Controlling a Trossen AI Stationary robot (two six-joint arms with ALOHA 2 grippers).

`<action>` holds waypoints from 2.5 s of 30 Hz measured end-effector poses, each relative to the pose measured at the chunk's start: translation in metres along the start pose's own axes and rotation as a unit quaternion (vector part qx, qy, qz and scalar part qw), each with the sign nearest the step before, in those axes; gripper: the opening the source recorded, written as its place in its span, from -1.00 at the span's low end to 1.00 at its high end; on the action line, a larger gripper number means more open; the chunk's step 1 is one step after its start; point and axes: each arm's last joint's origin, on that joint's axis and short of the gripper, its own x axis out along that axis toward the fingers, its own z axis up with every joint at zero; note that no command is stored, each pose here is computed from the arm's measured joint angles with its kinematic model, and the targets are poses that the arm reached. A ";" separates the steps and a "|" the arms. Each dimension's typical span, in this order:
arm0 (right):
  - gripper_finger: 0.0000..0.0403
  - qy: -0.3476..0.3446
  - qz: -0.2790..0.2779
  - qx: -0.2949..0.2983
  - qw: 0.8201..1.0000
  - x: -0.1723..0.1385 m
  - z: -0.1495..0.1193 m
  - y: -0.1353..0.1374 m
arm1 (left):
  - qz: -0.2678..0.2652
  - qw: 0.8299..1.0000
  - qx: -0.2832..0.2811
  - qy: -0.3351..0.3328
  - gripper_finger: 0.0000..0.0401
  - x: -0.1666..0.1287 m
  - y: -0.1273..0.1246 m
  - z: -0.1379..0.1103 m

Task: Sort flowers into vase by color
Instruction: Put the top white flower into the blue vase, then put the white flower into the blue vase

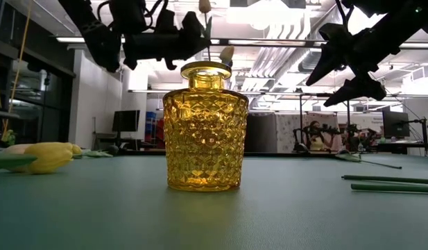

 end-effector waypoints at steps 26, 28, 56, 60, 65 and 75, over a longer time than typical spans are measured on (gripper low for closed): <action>0.48 -0.008 0.010 -0.004 1.000 0.000 0.001 0.002 | 0.016 0.979 0.031 0.200 -0.24 -0.018 0.004 0.004; 0.48 -0.008 0.011 -0.004 1.000 0.000 0.001 0.002 | 0.016 0.974 0.035 0.222 -0.12 -0.023 0.004 0.010; 0.48 -0.005 0.014 -0.003 1.000 0.000 0.001 0.003 | 0.011 0.667 -0.213 0.714 0.13 -0.188 -0.077 0.042; 0.48 -0.005 0.014 -0.004 1.000 0.000 0.001 0.002 | 0.078 0.588 -0.231 0.771 0.10 -0.218 -0.096 0.041; 0.48 -0.006 0.014 -0.004 1.000 0.000 0.001 0.002 | 0.128 0.536 -0.240 0.800 0.07 -0.246 -0.124 0.035; 0.48 -0.006 0.013 -0.015 1.000 0.000 0.001 0.002 | 0.125 0.517 -0.202 0.823 0.06 -0.277 -0.173 -0.008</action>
